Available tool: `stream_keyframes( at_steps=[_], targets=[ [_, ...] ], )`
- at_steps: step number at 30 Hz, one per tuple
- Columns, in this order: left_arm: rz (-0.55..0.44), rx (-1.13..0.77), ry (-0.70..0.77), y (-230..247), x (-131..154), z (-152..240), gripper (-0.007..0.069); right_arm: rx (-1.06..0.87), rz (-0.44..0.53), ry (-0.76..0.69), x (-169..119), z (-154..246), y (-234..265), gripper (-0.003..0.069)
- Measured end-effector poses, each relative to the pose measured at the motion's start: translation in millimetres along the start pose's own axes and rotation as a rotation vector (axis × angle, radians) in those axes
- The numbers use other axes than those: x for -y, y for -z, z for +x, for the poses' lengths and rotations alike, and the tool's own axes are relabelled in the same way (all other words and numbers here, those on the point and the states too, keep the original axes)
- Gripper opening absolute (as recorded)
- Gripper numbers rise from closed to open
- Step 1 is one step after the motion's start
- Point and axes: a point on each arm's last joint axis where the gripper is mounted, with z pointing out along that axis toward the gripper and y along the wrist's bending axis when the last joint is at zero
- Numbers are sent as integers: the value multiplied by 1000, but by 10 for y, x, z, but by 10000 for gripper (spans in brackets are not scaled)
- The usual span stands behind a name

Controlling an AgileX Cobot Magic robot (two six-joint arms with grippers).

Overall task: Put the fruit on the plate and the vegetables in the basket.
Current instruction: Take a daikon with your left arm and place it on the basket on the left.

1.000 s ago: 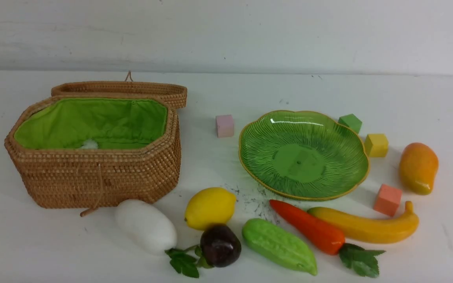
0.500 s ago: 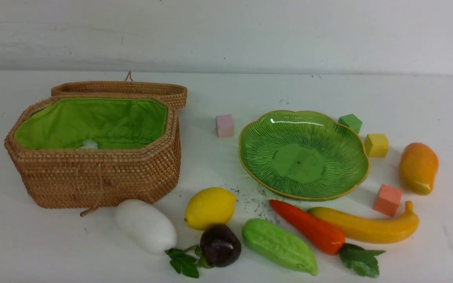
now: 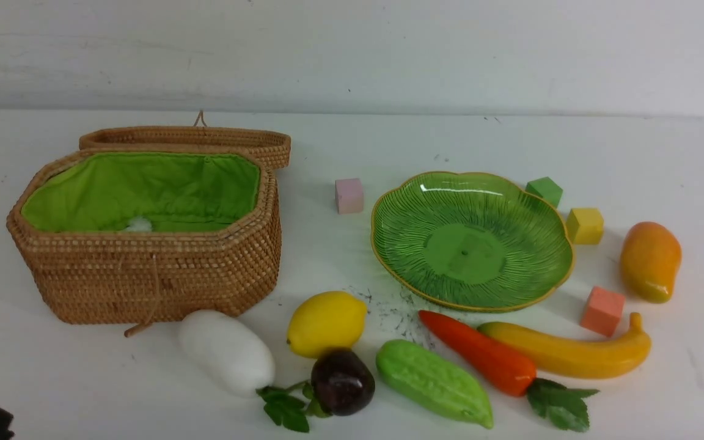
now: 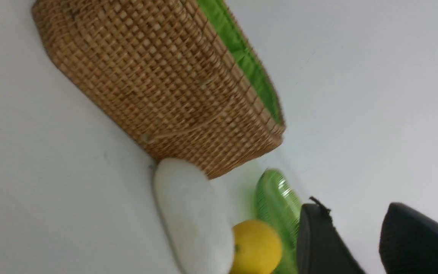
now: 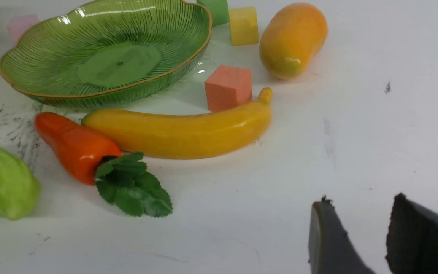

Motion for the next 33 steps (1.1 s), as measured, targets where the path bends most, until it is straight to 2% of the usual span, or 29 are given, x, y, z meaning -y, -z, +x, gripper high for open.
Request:
stream_keyframes(
  at_steps=[3,7,9,11,16,24,27,30,33],
  targets=[
    [23,40,46,1,20,-37,231,0,0,0,0,0,0,240],
    [34,-10,24,25,153,-52,130,0,0,0,0,0,0,240],
    [63,-38,-56,71,338,-104,33,0,0,0,0,0,0,240],
    [67,-74,-132,96,481,-141,-13,0,0,0,0,0,0,240],
    [5,-218,-313,10,869,-263,-13,2,18,45,17,-1,-1,240],
    [-123,-510,-498,-282,1185,-336,-13,15,41,99,37,-13,0,241],
    [-201,-658,-525,-387,1245,-342,-13,43,9,-45,11,-19,-9,241],
    [-281,-791,-548,-471,1241,-333,-13,88,-50,-301,-30,-62,-7,241],
    [-308,-821,-555,-518,1227,-336,-13,122,-84,-452,-47,-101,-2,241]
  ],
)
